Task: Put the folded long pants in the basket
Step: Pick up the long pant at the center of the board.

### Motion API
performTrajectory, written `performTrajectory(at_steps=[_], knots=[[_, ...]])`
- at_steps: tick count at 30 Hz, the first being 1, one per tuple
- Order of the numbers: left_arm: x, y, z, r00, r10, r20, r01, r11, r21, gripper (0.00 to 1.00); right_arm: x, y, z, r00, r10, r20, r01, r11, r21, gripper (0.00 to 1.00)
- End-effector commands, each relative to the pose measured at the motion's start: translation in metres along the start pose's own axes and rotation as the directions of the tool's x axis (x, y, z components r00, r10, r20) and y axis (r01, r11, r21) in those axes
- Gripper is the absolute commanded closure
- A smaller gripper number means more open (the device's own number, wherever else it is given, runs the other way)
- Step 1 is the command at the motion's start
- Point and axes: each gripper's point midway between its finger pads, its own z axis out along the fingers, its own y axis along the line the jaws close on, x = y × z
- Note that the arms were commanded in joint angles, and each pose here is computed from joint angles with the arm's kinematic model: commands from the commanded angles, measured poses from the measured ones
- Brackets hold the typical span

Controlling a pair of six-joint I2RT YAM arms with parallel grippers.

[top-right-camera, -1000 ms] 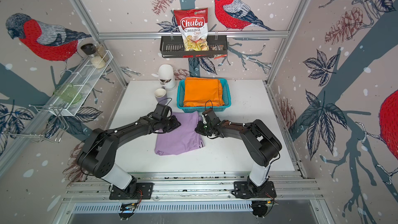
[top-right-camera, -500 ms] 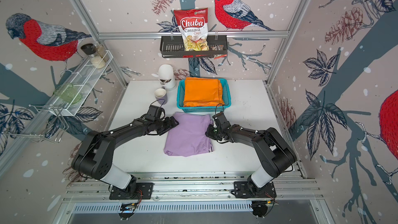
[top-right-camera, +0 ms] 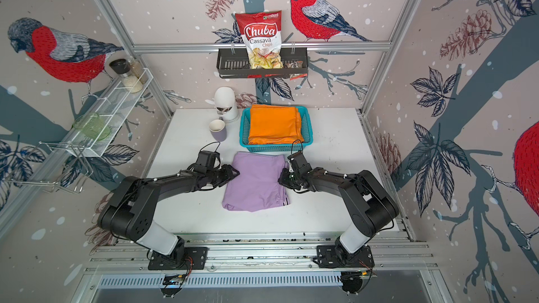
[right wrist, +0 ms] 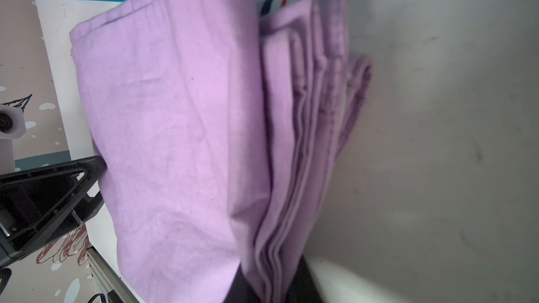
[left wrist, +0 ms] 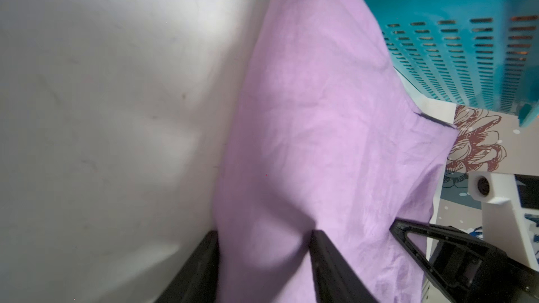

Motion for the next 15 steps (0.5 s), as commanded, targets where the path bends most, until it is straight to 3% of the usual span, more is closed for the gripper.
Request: performTrajectory(at_steps=[1, 6, 10, 15], knots=[[0.017, -0.002, 0.003, 0.997, -0.026, -0.071, 0.027, 0.999, 0.023, 0.59, -0.002, 0.006, 0.003, 1.0, 0.0, 0.006, 0.0, 1.0, -0.027, 1.0], [0.012, -0.012, -0.003, 0.998, -0.012, -0.062, 0.015, 0.999, 0.044, 1.0, -0.004, 0.011, 0.005, 1.0, -0.008, 0.001, 0.008, 1.0, -0.03, 1.0], [0.01, -0.026, -0.01, 0.998, 0.015, -0.057, -0.012, 0.998, 0.055, 1.0, -0.004, 0.018, -0.001, 0.999, -0.046, 0.014, 0.046, 0.999, -0.002, 1.0], [0.015, -0.08, -0.024, 0.972, 0.234, 0.004, -0.234, 0.971, 0.041, 1.0, -0.006, 0.045, -0.026, 0.988, -0.137, 0.065, 0.137, 0.991, 0.006, 1.0]])
